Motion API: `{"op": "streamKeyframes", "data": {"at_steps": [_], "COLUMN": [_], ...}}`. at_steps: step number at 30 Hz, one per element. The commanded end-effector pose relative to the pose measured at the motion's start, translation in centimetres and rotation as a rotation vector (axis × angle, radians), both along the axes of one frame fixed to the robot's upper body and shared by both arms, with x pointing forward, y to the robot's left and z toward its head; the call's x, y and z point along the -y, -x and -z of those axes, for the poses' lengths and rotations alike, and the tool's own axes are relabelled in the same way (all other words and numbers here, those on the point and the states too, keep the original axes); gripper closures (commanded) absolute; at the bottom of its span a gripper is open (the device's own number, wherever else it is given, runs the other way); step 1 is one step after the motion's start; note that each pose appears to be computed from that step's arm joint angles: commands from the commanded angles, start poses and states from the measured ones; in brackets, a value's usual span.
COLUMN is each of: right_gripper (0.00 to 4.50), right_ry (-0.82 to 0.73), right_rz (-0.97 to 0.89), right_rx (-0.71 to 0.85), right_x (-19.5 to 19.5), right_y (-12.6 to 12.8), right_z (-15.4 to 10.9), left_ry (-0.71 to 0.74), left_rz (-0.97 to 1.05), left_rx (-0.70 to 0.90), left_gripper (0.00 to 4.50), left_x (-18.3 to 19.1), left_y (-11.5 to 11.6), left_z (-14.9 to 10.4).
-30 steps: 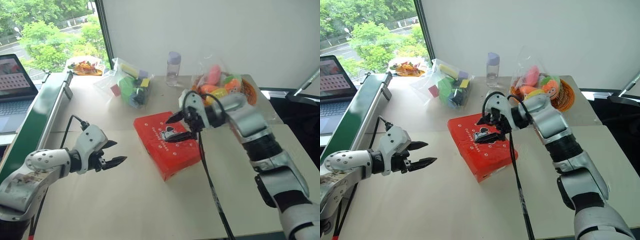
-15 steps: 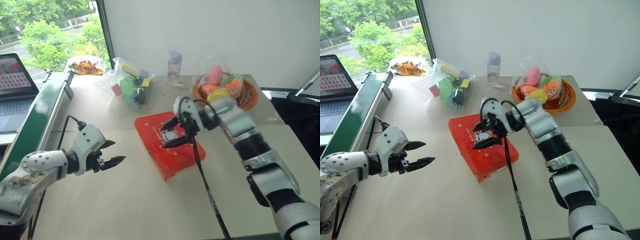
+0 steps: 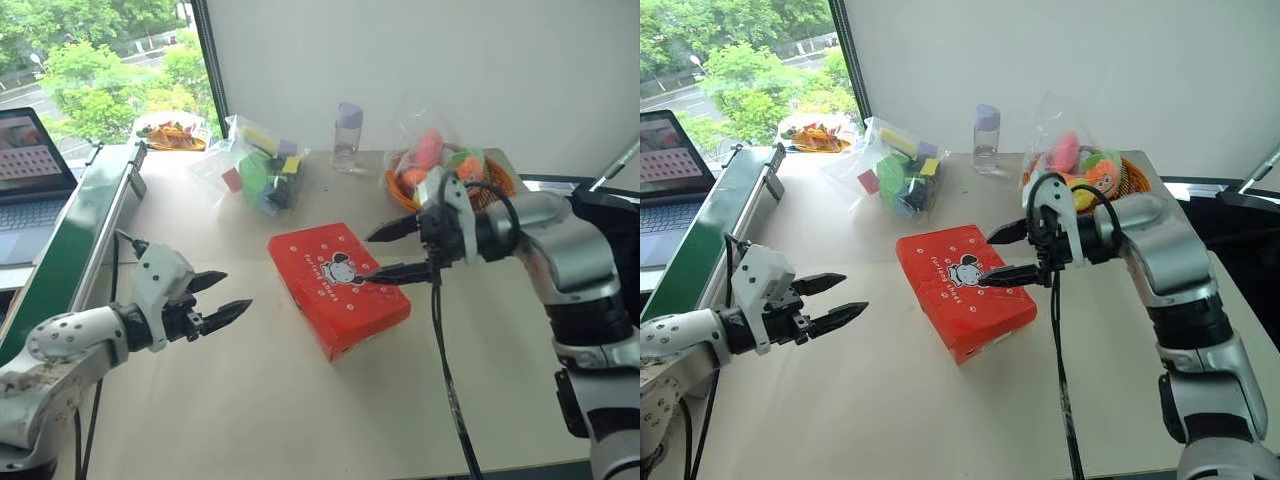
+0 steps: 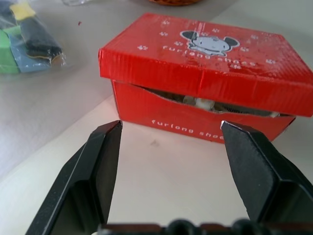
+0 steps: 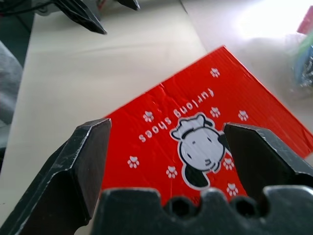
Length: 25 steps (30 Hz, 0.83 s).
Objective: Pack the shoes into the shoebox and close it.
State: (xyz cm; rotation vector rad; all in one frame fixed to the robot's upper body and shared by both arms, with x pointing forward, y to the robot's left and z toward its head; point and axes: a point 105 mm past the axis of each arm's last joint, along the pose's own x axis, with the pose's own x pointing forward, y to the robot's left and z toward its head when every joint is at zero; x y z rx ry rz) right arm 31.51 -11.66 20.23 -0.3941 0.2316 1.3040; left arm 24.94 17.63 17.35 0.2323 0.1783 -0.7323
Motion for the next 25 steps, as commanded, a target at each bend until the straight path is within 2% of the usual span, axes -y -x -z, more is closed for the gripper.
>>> {"op": "streamKeyframes", "data": {"at_steps": [1, 9, 14, 18, 25], "right_gripper": [0.18, 0.18, 0.18, 0.18, 0.18], "right_ry": [-0.024, -0.018, -0.080, -0.101, -0.120], "right_rz": [0.134, 0.241, 0.275, 0.284, 0.281], "right_rx": [0.082, -0.018, -0.128, -0.112, -0.067], "right_x": [2.5, 6.5, 8.2, 7.9, 6.9], "right_y": [-0.5, 0.6, 1.9, 1.8, 1.6], "right_z": [0.1, 2.6, 4.7, 5.3, 4.9], "left_ry": [-0.006, 0.029, 0.070, 0.079, 0.038], "left_rz": [-0.107, -0.191, -0.185, -0.172, -0.184], "left_rx": [0.150, 0.071, 0.070, 0.064, 0.061], "left_gripper": [1.07, 1.07, 1.07, 1.07, 1.07], "left_x": [-0.7, -2.1, -1.9, -1.5, -1.9], "left_y": [-0.4, 0.9, 0.7, 0.8, 0.8], "left_z": [-1.6, 1.2, 1.6, 2.0, 3.5]}}
